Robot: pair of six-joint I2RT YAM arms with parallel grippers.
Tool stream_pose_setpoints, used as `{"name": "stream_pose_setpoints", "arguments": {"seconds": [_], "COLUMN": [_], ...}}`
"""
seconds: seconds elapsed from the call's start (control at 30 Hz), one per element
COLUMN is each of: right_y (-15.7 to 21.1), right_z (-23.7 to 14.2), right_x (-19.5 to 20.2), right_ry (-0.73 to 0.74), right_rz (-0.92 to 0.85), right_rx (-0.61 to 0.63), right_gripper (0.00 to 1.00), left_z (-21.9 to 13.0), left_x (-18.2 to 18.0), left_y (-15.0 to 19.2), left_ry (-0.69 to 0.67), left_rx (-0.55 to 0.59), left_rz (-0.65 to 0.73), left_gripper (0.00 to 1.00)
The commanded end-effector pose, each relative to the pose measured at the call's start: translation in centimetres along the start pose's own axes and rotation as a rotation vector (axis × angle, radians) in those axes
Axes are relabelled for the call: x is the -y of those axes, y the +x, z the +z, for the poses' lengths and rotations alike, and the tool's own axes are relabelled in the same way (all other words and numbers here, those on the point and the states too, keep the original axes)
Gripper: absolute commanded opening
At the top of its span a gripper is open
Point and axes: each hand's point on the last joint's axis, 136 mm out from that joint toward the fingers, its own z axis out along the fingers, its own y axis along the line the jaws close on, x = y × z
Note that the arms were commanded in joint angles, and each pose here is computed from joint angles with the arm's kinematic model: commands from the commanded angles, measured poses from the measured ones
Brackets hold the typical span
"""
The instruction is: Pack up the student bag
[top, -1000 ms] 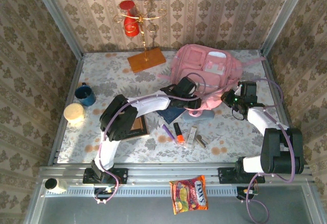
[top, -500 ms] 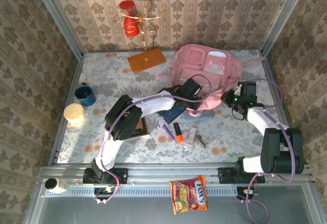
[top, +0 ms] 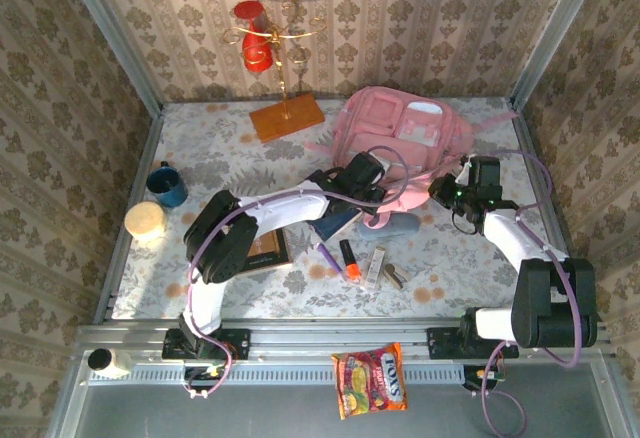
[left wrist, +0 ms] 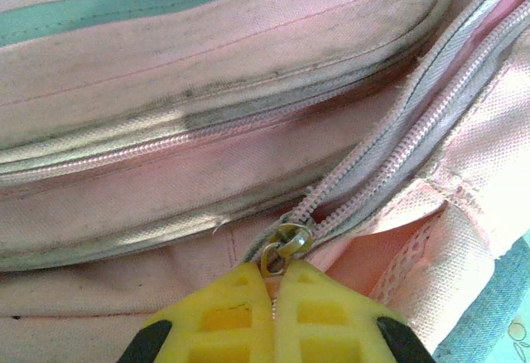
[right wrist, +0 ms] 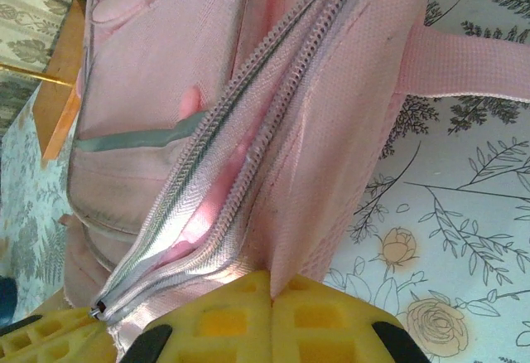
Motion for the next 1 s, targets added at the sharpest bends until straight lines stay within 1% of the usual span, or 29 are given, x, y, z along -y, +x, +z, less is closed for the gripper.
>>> {"name": "stream_pose_setpoints", "arguments": {"seconds": [0.0, 0.13, 0.27, 0.37, 0.4, 0.5, 0.57, 0.7, 0.77, 0.83, 0.97], "right_y": [-3.4, -3.8, -4.4, -4.7, -4.8, -4.8, -4.8, -4.6, -4.4, -4.2, -3.8], "right_z": [-1.5, -1.6, -2.0, -2.1, -2.0, -2.0, -2.0, -1.7, -1.5, -1.3, -0.9], "right_x": [-0.2, -0.2, -0.3, -0.6, -0.8, -1.5, -1.6, -2.2, -2.7, -2.9, -2.6], "right_ry": [0.038, 0.036, 0.031, 0.022, 0.014, -0.022, -0.031, -0.07, -0.103, -0.121, -0.115], "right_rz": [-0.046, -0.04, -0.031, -0.034, -0.038, -0.051, -0.056, -0.045, -0.033, -0.023, -0.014], "right_rx": [0.121, 0.131, 0.148, 0.15, 0.15, 0.146, 0.144, 0.124, 0.114, 0.108, 0.098], "right_gripper": [0.0, 0.0, 0.0, 0.0, 0.0, 0.0, 0.0, 0.0, 0.0, 0.0, 0.0], "left_z": [-0.6, -0.4, -0.7, -1.3, -1.5, -2.7, -3.5, -3.9, -4.0, -4.3, -4.3], "left_x": [-6.6, -7.0, -7.6, -7.2, -6.6, -5.4, -5.1, -5.6, -5.1, -3.8, -0.3], "left_y": [2.5, 3.3, 3.8, 3.7, 3.6, 2.5, 1.9, 2.3, 2.0, 1.5, 0.6], "left_ry": [-0.197, -0.177, -0.13, -0.031, 0.031, 0.197, 0.256, 0.168, 0.171, 0.212, 0.292], "left_rx": [-0.09, -0.109, -0.118, -0.101, -0.087, -0.019, 0.009, -0.036, -0.034, -0.019, -0.02], "left_rz": [0.017, 0.019, 0.0, -0.033, -0.051, -0.113, -0.124, -0.032, -0.032, -0.058, -0.104], "left_gripper": [0.0, 0.0, 0.0, 0.0, 0.0, 0.0, 0.0, 0.0, 0.0, 0.0, 0.21]}}
